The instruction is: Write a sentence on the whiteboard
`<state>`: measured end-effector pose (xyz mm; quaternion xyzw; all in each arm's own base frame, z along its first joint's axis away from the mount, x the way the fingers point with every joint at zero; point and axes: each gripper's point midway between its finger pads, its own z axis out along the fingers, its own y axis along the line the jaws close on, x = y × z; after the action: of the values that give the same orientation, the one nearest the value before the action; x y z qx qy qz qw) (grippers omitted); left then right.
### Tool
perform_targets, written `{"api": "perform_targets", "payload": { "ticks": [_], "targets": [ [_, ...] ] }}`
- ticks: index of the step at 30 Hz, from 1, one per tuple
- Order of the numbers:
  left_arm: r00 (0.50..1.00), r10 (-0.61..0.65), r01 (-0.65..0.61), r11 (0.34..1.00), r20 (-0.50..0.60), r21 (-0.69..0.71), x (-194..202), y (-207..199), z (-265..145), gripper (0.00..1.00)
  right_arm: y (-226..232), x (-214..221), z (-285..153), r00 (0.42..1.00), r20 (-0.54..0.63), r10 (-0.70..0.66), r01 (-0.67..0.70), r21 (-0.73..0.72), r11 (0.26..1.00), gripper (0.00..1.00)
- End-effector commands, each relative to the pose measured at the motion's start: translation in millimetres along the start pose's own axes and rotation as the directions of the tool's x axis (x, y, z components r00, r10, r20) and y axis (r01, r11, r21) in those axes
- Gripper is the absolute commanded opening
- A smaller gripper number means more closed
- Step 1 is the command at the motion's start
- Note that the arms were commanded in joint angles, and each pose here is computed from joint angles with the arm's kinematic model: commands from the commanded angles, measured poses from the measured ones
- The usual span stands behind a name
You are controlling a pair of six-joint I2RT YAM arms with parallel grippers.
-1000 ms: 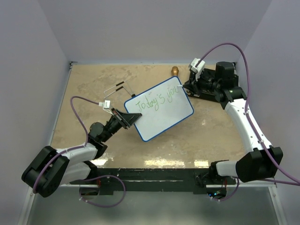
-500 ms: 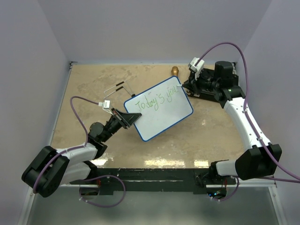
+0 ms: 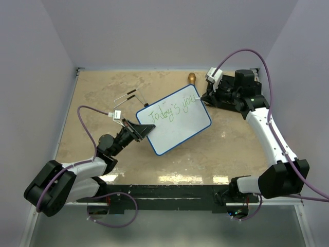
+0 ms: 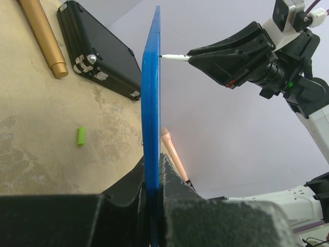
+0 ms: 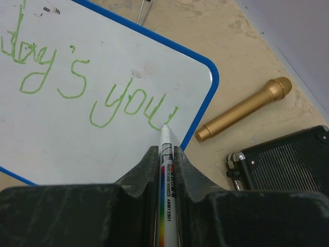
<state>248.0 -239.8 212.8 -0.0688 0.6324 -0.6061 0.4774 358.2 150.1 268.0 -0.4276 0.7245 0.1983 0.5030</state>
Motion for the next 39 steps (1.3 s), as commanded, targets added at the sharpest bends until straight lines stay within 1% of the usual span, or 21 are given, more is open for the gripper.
{"api": "perform_targets", "payload": {
  "ticks": [1,9,20,23,25,27,33,34,36,37,39],
  "targets": [
    [0.930,0.060,-0.257,0.812,0.363,0.524,-73,-148,-40,0.00,6,-1,-9,1.000,0.000,-0.024,0.024,-0.002,1.000,0.00],
    [0.931,0.059,-0.254,0.812,0.360,0.525,-72,-148,-40,0.00,-8,-20,-5,0.999,0.044,-0.026,0.025,0.029,0.999,0.00],
    [0.933,0.057,-0.250,0.813,0.356,0.525,-72,-148,-39,0.00,-18,-31,2,0.996,0.084,-0.008,0.005,0.045,0.999,0.00],
    [0.933,0.058,-0.251,0.813,0.356,0.525,-72,-148,-39,0.00,-23,-34,2,0.996,0.093,-0.004,-0.003,0.073,0.997,0.00],
    [0.931,0.059,-0.254,0.812,0.360,0.525,-72,-148,-39,0.00,-33,-35,0,0.996,0.093,-0.003,-0.009,0.126,0.992,0.00],
    [0.931,0.058,-0.252,0.814,0.359,0.523,-72,-147,-39,0.00,-34,-37,-4,0.995,0.100,-0.004,-0.010,0.137,0.990,0.00],
    [0.930,0.058,-0.250,0.823,0.362,0.510,-73,-143,-39,0.00,-5,-63,-24,0.981,0.192,-0.033,0.027,0.036,0.999,0.00],
    [0.930,0.057,-0.249,0.824,0.362,0.508,-73,-142,-40,0.00,11,-76,-34,0.970,0.237,-0.054,0.060,-0.016,0.998,0.00],
    [0.929,0.060,-0.251,0.827,0.365,0.502,-73,-141,-39,0.00,29,-86,-44,0.959,0.275,-0.070,0.095,-0.078,0.992,0.00],
    [0.928,0.060,-0.253,0.827,0.369,0.501,-74,-141,-39,0.00,42,-91,-50,0.948,0.300,-0.104,0.147,-0.125,0.981,0.00],
    [0.926,0.064,-0.257,0.829,0.373,0.497,-75,-140,-37,0.00,57,-88,-55,0.952,0.294,-0.089,0.149,-0.187,0.971,0.00]
  ]
}}
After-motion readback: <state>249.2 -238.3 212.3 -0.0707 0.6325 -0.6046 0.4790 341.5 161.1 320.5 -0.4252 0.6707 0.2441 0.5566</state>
